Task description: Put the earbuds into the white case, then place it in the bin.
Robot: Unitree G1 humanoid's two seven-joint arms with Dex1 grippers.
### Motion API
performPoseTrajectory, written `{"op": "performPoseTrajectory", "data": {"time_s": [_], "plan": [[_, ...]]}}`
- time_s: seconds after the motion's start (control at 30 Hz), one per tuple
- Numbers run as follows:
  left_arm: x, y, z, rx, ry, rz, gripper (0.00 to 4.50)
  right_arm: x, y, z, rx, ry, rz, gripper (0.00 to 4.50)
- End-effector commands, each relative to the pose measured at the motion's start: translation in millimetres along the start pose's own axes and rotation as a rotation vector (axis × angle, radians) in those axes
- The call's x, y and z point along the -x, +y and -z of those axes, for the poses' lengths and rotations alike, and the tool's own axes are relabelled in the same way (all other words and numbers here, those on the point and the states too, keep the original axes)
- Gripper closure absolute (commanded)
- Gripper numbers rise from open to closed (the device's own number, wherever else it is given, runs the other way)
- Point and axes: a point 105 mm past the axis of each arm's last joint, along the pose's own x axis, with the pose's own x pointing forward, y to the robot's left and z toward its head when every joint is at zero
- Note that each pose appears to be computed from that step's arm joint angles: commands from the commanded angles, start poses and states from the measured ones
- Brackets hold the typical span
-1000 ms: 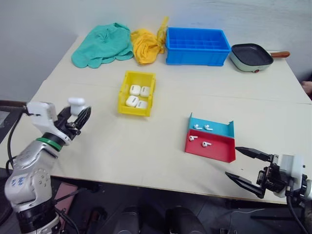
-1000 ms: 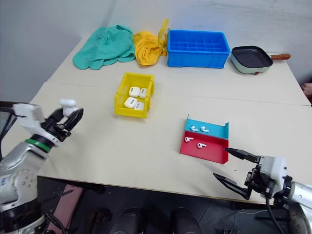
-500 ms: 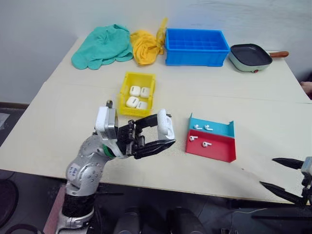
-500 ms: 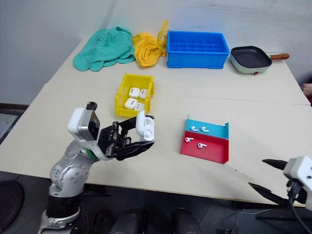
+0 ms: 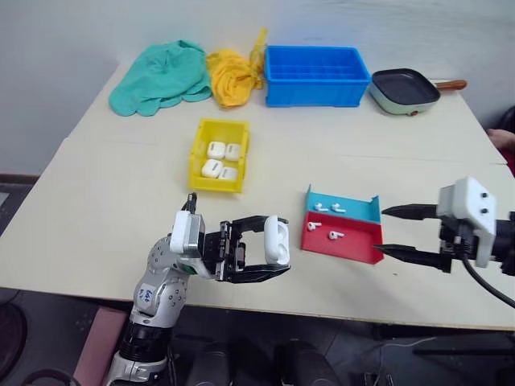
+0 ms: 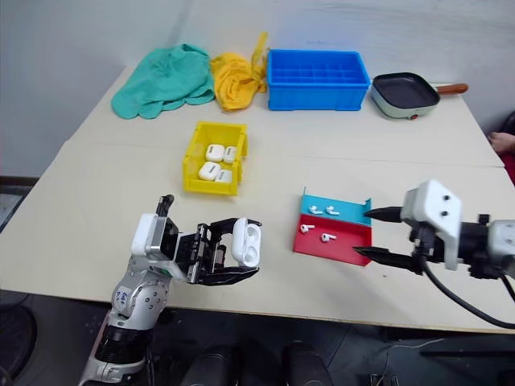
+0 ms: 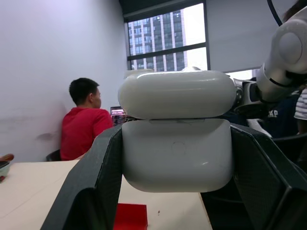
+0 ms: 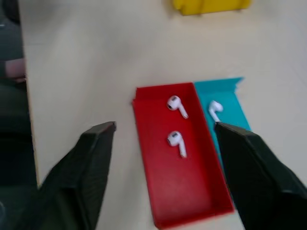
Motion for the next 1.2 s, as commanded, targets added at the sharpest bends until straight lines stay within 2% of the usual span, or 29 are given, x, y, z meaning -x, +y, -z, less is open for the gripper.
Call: {"op": "performPoseTrajectory", "data": {"time_s": [0.03, 0.07, 0.3, 0.57, 1.2], "plan": [[7, 3, 1, -0.018, 0.021, -0.054, 1.68, -15, 0, -5, 0.037, 0.082, -0.037, 2.81], [9, 5, 2, -0.02, 0.03, -0.071, 1.68, -20, -1, -2, 0.041, 0.127, -0.041, 3.14], [19, 6, 5, -0.015, 0.059, -0.123, 1.68, -50, -13, 1, 0.071, 0.244, -0.02, 3.14], [22, 4, 9, -0.014, 0.083, -0.137, 1.68, -63, -26, 16, 0.095, 0.364, 0.0, 3.14], [15, -3, 15, -0.006, 0.099, -0.127, 1.68, -85, -33, 31, 0.13, 0.403, -0.026, 3.14]]}}
